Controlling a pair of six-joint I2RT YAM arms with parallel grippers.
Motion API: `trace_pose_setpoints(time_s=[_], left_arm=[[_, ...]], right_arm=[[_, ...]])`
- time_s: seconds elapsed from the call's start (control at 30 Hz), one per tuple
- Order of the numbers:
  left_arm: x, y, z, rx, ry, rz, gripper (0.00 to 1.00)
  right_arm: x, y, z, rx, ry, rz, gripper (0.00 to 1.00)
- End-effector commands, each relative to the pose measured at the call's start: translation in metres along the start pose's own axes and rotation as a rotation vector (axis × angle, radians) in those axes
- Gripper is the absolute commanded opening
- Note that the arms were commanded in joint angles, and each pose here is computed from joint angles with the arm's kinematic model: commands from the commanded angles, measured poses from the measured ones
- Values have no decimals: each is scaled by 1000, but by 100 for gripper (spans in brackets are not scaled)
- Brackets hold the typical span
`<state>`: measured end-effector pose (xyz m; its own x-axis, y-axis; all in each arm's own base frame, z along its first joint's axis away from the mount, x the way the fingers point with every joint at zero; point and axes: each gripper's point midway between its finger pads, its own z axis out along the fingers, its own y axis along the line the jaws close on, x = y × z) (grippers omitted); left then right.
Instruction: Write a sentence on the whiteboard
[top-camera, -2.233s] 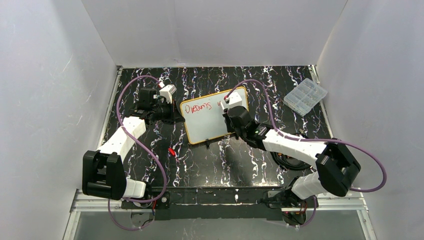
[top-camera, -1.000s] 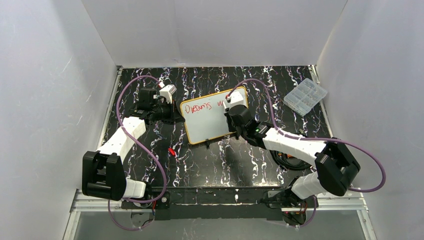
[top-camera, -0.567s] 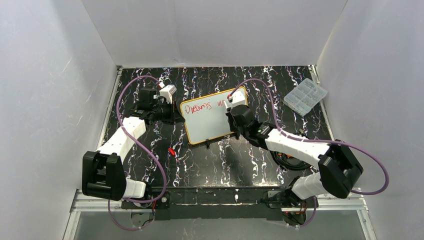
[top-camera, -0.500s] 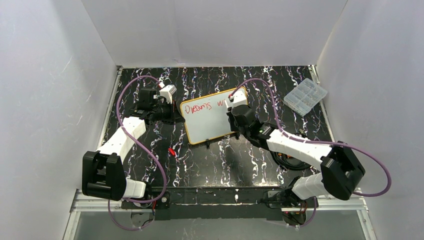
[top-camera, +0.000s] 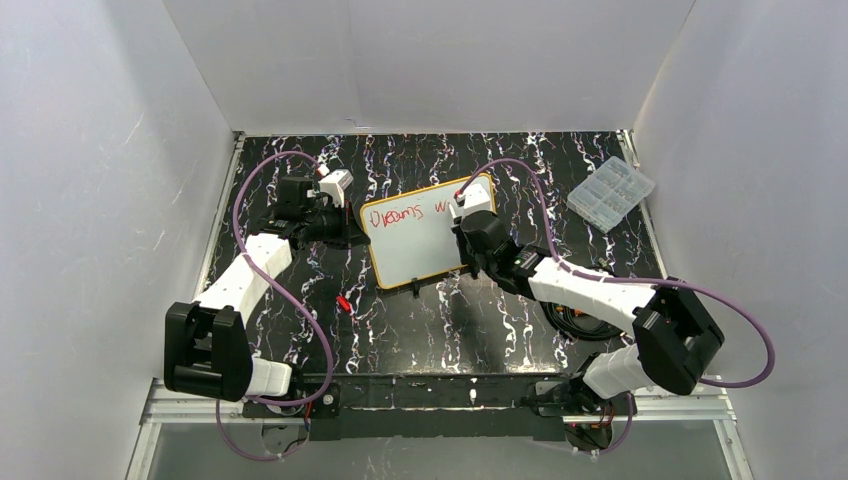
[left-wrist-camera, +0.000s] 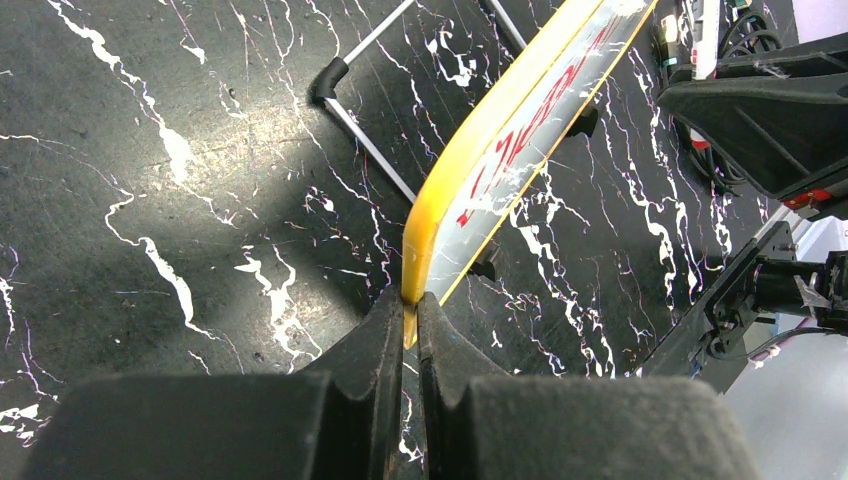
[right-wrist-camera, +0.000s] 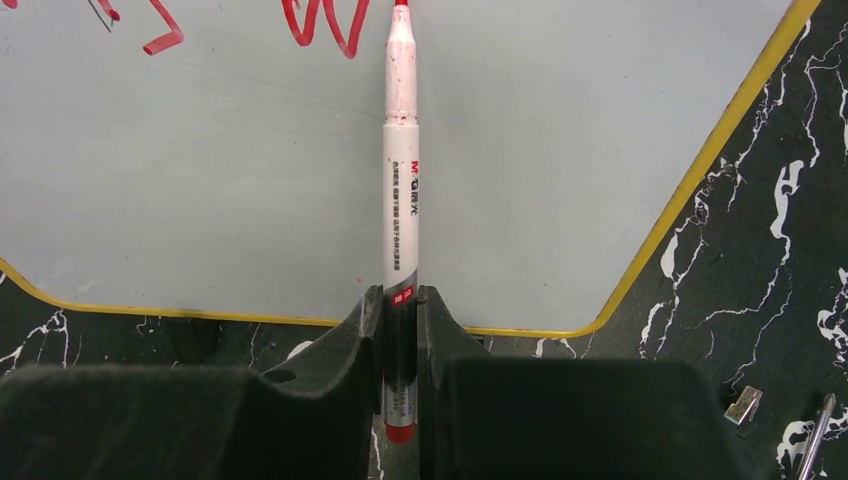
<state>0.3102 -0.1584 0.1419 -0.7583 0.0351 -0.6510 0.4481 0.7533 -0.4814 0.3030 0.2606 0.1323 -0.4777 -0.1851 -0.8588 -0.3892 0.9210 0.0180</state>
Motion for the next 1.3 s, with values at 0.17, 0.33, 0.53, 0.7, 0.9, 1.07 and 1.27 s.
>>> trace_pose_setpoints(time_s=[0.17, 0.33, 0.53, 0.7, 0.9, 1.07, 1.27], left_arm=[[-7, -14, -9, 34, -24, 32, 0], [-7, -14, -10, 34, -23, 32, 0], [-7, -14, -10, 34, -25, 33, 0], [-7, -14, -10, 34, -24, 33, 0], [-7, -14, -10, 32, -25, 32, 0], [-7, -14, -10, 33, -24, 33, 0], [-7, -14, -10, 33, -26, 34, 0]], right_arm=[[3, 2, 4, -11, 16, -6, 1], [17, 5, 4, -30, 49, 10, 1], [23, -2, 3, 3, 62, 10, 1], [20, -14, 1, 67, 62, -8, 1], [9, -17, 1, 75, 37, -7, 1], [-2, -11, 5, 53, 15, -20, 1], [-7, -7, 9, 38, 14, -35, 1]])
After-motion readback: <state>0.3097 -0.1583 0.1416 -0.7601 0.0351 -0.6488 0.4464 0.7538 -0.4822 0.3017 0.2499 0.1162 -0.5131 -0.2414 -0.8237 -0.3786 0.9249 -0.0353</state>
